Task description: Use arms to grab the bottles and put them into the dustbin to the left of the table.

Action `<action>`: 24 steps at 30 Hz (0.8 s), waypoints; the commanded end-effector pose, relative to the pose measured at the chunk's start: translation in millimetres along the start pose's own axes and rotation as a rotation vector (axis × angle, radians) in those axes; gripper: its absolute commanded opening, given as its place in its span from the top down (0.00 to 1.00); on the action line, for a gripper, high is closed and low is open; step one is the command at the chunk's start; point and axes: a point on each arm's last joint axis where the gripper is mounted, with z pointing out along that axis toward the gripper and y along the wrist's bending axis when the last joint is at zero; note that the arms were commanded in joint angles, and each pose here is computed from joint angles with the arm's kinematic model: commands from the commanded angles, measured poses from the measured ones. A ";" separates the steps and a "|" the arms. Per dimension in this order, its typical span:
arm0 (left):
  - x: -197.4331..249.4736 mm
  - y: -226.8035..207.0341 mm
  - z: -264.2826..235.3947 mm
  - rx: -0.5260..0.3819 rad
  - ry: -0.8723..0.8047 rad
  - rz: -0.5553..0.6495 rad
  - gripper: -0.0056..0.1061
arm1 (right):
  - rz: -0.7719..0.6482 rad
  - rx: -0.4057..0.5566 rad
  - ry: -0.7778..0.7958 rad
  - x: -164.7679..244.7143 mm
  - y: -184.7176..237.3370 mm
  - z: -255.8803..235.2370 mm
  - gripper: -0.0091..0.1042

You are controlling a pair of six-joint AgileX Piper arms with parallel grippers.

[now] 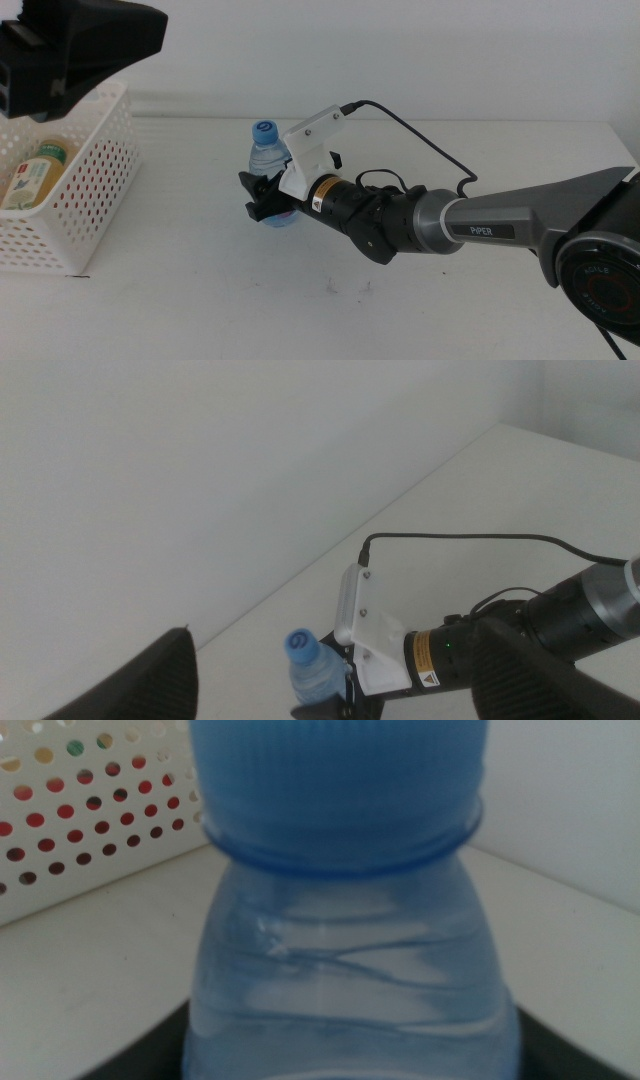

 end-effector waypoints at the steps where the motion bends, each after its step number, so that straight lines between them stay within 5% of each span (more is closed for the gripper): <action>1: -2.8 0.7 -1.3 -0.005 -0.022 -0.009 0.11 | -0.025 -0.008 0.076 1.3 5.3 -2.6 0.37; 4: -2.8 0.7 -1.3 -0.005 -0.022 -0.009 0.11 | 0.023 0.014 0.179 -12.3 4.4 -14.6 0.10; 9: -2.8 0.7 -1.3 -0.005 -0.022 -0.009 0.11 | 0.107 0.051 0.291 -42.7 4.5 -80.5 0.10; 17: -2.8 0.7 -1.3 -0.005 -0.022 -0.009 0.11 | 0.030 0.109 0.347 -135.4 5.7 -271.1 0.10; 24: -2.8 0.7 -1.3 -0.005 -0.022 -0.009 0.11 | 0.003 0.116 0.237 -178.1 9.8 -386.5 0.10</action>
